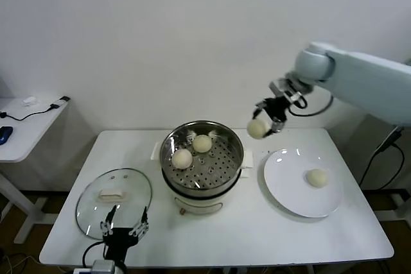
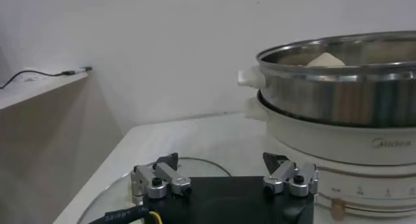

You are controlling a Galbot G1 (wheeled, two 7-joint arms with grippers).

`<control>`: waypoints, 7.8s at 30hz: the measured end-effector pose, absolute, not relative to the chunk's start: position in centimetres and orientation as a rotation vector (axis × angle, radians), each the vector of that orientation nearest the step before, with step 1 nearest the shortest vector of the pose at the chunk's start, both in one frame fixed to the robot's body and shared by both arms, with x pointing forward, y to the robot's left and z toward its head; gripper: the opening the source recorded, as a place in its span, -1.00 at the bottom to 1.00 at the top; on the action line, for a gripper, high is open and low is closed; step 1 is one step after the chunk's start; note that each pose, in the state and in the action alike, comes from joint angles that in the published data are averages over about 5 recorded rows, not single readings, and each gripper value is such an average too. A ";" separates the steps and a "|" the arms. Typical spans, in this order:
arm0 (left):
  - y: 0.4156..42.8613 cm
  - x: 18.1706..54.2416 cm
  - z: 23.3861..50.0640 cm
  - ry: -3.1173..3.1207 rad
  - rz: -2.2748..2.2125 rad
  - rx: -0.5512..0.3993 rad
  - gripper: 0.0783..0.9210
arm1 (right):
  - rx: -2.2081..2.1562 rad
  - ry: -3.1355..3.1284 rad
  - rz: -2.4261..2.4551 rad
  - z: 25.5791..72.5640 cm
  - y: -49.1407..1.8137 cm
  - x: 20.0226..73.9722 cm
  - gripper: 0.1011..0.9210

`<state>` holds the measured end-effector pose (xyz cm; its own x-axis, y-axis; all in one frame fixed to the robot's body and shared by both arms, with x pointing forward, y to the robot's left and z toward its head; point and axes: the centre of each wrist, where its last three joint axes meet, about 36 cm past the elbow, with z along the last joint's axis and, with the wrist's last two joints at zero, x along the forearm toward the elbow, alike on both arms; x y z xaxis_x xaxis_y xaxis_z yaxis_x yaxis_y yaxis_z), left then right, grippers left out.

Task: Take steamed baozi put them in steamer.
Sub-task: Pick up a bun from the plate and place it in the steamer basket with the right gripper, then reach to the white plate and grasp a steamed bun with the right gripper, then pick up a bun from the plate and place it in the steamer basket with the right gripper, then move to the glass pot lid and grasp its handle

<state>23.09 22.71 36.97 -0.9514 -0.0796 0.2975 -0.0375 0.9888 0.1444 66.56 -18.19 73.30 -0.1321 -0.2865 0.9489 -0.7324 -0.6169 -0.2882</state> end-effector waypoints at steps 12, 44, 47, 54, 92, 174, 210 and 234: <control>22.8 22.8 36.8 -2.821 -0.193 0.095 0.77 | 2.082 -0.582 2.107 69.1 -5.6 62.9 0.45; 22.6 22.9 36.3 -2.822 -0.201 0.091 0.77 | 2.266 -0.317 2.160 60.1 -0.9 62.4 0.76; 22.5 22.9 36.4 -2.825 -0.204 0.087 0.77 | 2.255 -0.338 2.151 61.6 -1.5 62.9 0.76; 22.2 23.0 36.7 -2.837 -0.204 0.070 0.77 | 2.168 -0.517 2.083 66.9 -6.1 65.2 0.76; 22.7 22.1 36.1 -2.809 -0.226 0.105 0.77 | 1.194 -1.359 1.246 49.9 -48.0 65.1 0.76; 22.9 22.7 37.2 -2.845 -0.244 0.073 0.77 | 1.349 -1.459 1.268 57.4 -12.1 63.6 0.47; 23.2 23.3 38.4 -2.902 -0.223 0.069 0.77 | 1.156 -2.618 0.808 61.6 -28.6 64.7 0.76; 25.6 25.2 37.0 -2.987 -0.397 0.126 0.77 | 0.145 -3.174 0.150 35.3 -41.6 43.4 0.76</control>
<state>25.16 25.58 36.99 -0.9886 -0.0993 0.1136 -0.0662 0.9619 0.2651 43.45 -41.64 35.35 -0.9951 -0.0929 -0.0353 -0.0891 0.9914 -0.0956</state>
